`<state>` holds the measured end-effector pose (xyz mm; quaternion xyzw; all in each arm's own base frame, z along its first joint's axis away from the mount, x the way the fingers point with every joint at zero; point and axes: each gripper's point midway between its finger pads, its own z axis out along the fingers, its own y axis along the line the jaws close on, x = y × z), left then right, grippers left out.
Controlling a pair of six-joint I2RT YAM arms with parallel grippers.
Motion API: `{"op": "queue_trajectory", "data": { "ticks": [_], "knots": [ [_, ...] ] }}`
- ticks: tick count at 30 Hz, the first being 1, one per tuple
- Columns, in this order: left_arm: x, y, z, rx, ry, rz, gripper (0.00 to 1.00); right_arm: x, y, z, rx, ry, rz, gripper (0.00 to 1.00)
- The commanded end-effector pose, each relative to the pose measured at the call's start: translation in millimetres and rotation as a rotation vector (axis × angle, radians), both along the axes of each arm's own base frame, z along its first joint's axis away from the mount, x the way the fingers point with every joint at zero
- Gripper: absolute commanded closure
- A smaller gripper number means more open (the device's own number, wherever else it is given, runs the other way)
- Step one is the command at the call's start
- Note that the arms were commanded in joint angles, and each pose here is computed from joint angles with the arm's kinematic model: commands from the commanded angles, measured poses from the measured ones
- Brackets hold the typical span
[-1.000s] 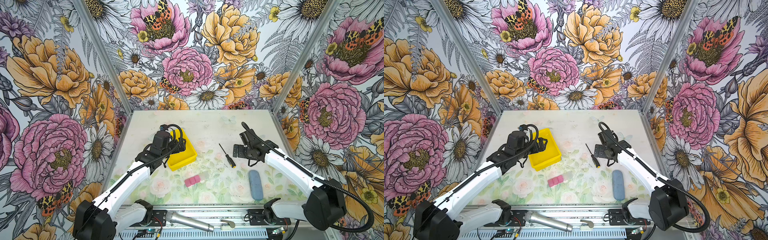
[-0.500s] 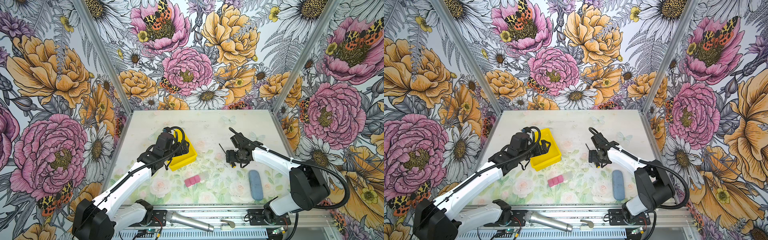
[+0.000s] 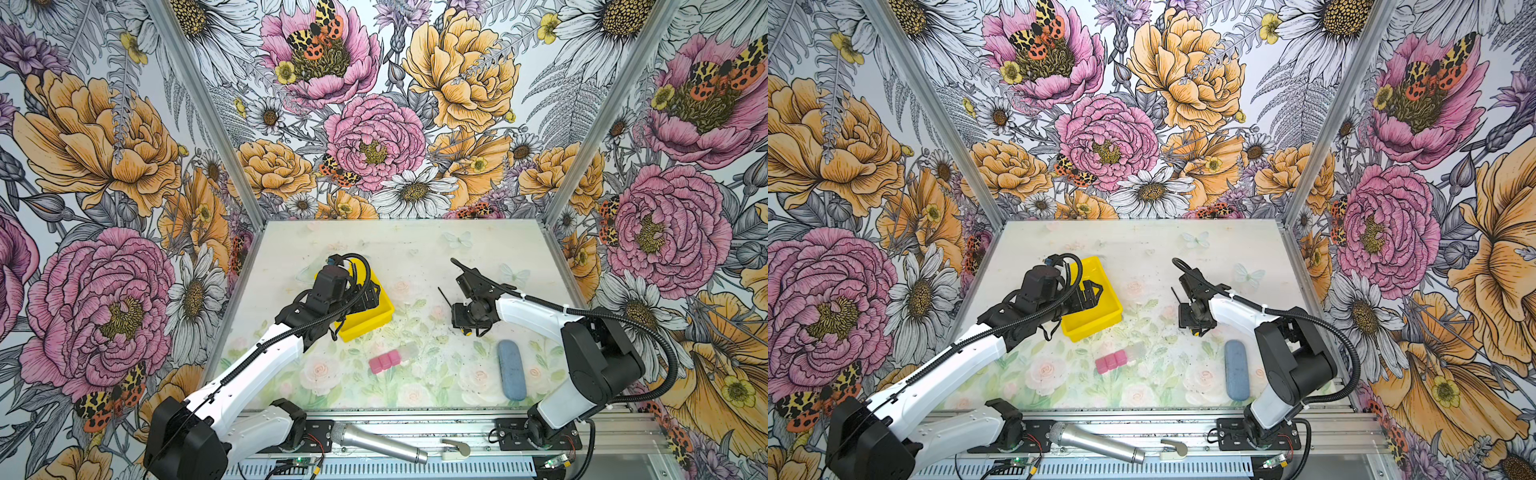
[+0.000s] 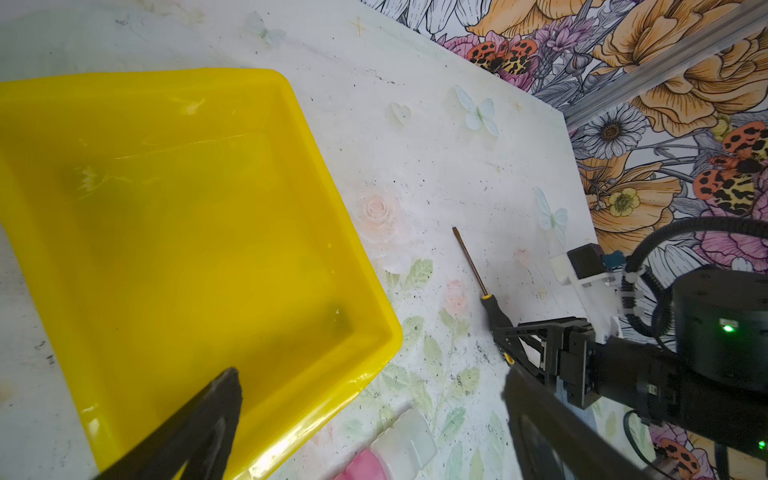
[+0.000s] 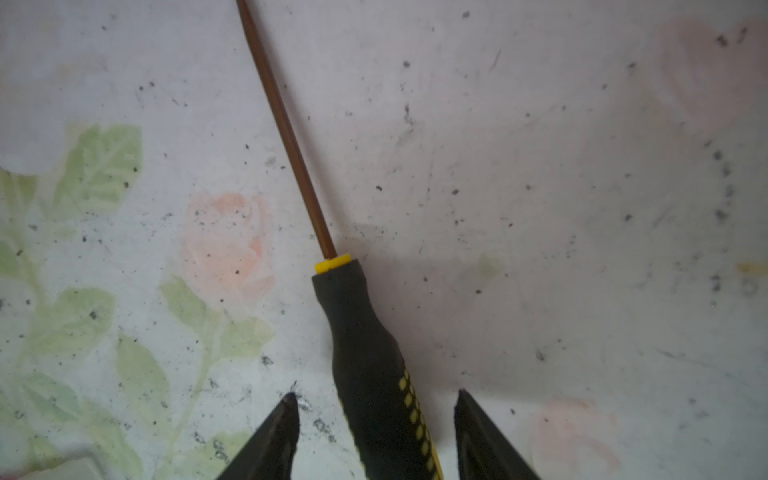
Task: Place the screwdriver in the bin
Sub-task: 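Lower the right gripper and close it on the screwdriver handle, then lift the screwdriver upright and carry it toward the left gripper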
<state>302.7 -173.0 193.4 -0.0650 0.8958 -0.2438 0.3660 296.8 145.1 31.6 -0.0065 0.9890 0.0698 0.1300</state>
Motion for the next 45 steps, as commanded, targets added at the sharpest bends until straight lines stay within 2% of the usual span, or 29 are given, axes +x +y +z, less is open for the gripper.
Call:
{"op": "queue_trajectory", "data": {
  "ticks": [1, 17, 24, 28, 35, 45],
  "knots": [
    [1.4, -5.8, 8.6, -0.025, -0.001, -0.006, 0.01, 3.8, 0.7, -5.5, -0.009, -0.01, 0.005, 0.44],
    [3.6, -11.9, 14.7, -0.042, -0.01, -0.013, 0.01, -1.4, -3.1, -13.0, -0.022, -0.021, 0.024, 0.66],
    [5.7, -17.7, 21.6, -0.068, -0.014, -0.019, 0.02, 1.1, 4.1, -8.2, 0.02, -0.093, 0.074, 0.75],
    [6.3, -23.5, 29.1, -0.106, -0.022, -0.032, 0.01, 10.4, 21.9, 18.6, 0.115, -0.195, 0.12, 0.79],
    [7.7, -37.8, 49.5, -0.214, -0.036, -0.072, 0.01, 21.6, 60.9, 95.6, 0.317, -0.382, 0.207, 0.8],
    [16.9, -55.9, 66.7, -0.286, -0.043, -0.113, 0.02, 17.7, 119.0, 168.2, 0.515, -0.49, 0.289, 0.81]
  ]
}}
